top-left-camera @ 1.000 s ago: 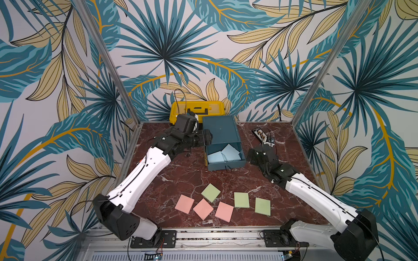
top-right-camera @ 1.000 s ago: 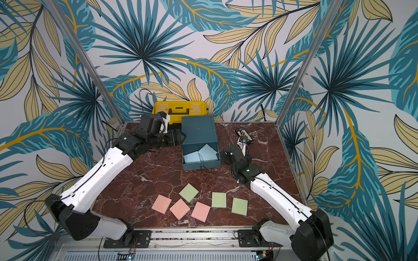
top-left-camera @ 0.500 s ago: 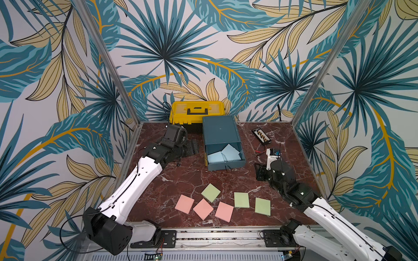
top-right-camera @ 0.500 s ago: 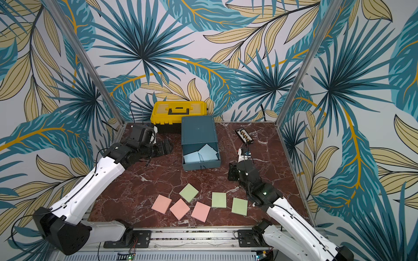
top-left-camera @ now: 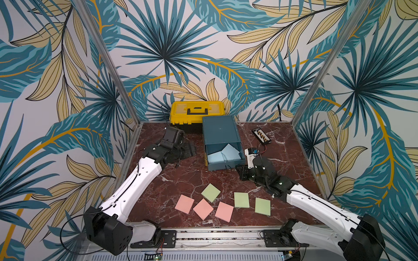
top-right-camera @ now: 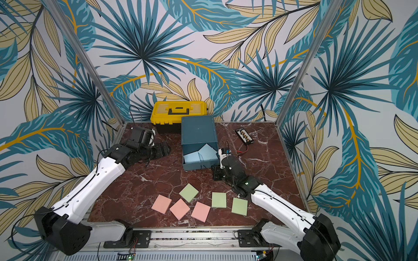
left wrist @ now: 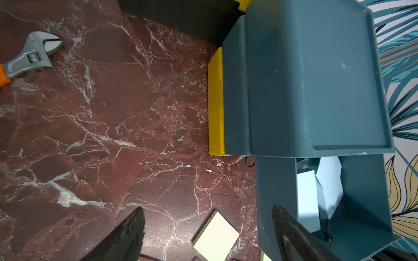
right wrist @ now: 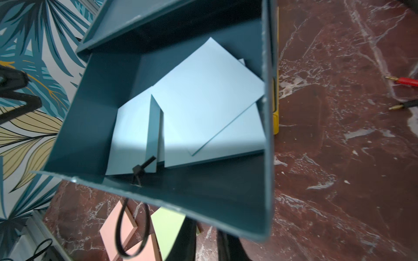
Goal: Please put the sticky notes in the drawer by color
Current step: Close the drawer in the storage box.
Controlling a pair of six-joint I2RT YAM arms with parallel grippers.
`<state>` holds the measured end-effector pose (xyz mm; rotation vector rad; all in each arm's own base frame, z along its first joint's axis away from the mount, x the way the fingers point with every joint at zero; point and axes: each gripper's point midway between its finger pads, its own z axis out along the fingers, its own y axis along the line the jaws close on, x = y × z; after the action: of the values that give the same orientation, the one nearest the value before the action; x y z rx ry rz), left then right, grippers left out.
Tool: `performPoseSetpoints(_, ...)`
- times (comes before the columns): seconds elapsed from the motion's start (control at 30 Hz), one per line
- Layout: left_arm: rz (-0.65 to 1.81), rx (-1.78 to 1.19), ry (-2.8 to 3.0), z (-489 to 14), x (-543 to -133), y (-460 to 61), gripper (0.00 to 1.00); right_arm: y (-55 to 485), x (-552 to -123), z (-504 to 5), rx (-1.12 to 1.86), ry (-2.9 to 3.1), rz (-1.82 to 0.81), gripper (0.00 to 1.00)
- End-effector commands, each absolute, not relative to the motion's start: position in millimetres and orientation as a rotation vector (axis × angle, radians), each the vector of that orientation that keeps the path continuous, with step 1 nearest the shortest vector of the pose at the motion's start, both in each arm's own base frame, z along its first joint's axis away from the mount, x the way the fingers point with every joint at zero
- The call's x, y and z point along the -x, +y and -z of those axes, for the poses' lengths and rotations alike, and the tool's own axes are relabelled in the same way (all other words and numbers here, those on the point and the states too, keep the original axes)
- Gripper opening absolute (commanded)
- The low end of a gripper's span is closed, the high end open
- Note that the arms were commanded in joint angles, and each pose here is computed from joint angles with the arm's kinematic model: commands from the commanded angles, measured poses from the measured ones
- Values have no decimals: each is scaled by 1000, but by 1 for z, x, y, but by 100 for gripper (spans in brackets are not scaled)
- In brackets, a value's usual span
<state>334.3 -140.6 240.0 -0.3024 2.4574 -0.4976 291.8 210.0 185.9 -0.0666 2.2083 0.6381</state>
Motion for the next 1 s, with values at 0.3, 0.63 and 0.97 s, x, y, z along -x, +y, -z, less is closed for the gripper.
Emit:
performPoseSetpoints(0.3, 504, 367, 2448, -230, -329, -127, 90, 249, -328, -218, 73, 2051, -725, 23)
performPoseSetpoints(0.63, 488, 373, 2453, -226, -325, -121, 90, 290, -343, -225, 165, 2029, -712, 23)
performPoseSetpoints(0.97, 496, 386, 2465, -217, -323, -119, 90, 281, -365, -225, 149, 1966, -559, 23)
